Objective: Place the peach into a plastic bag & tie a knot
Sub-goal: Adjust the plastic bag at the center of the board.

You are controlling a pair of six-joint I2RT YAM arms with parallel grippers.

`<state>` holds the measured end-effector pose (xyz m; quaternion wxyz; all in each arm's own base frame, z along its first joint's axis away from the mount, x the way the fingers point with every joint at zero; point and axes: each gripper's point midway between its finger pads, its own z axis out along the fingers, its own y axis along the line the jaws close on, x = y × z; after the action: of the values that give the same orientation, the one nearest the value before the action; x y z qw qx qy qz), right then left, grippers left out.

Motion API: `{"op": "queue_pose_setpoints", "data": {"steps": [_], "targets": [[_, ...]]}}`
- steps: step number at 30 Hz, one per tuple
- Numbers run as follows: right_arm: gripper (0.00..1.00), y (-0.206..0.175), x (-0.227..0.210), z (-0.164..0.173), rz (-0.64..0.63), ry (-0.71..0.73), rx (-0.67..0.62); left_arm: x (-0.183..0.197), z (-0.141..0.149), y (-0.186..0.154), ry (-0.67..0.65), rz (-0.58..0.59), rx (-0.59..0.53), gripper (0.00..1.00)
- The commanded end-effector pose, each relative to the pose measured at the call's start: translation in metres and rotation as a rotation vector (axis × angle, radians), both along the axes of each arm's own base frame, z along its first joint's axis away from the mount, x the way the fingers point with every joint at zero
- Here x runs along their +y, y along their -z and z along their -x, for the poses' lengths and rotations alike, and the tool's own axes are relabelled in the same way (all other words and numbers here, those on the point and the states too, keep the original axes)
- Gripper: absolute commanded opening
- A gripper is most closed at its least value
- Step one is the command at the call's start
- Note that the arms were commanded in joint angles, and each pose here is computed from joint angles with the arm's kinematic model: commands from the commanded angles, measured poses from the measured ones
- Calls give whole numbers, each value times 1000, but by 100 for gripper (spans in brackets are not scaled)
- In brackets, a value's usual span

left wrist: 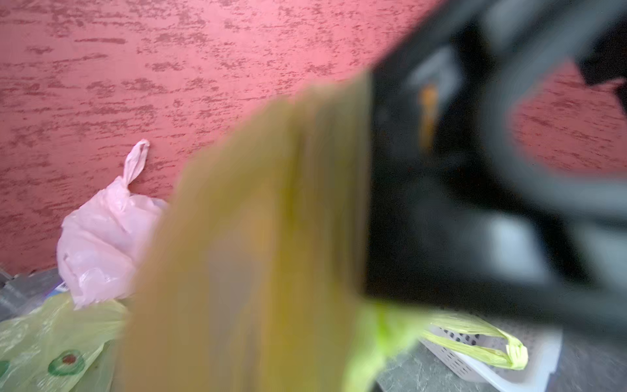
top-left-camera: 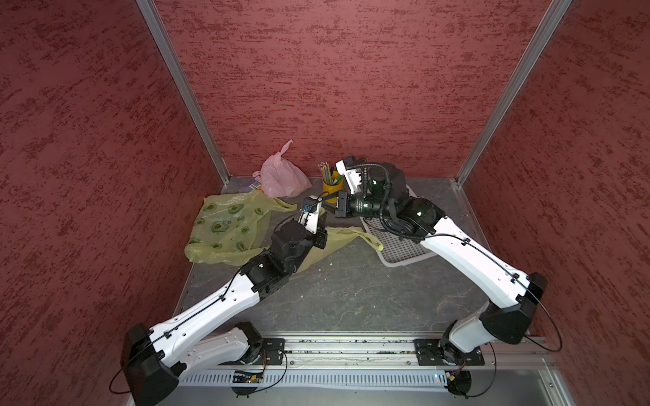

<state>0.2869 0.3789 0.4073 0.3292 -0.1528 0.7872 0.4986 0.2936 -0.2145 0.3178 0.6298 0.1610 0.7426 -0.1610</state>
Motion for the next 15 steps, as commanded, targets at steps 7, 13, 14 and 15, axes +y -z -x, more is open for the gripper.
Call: {"op": "queue_pose_setpoints", "data": {"steps": [7, 13, 14, 15], "targets": [[46, -32, -30, -38, 15, 151, -135, -1, 31, 1, 309, 189, 130, 0], [84, -40, -23, -9, -39, -4, -185, -5, 30, -10, 363, 225, 153, 0], [85, -36, -21, -3, -41, -40, -181, -6, 30, -11, 371, 232, 156, 0], [85, -31, -18, 1, -37, -68, -174, -6, 29, -12, 375, 239, 157, 0]]}}
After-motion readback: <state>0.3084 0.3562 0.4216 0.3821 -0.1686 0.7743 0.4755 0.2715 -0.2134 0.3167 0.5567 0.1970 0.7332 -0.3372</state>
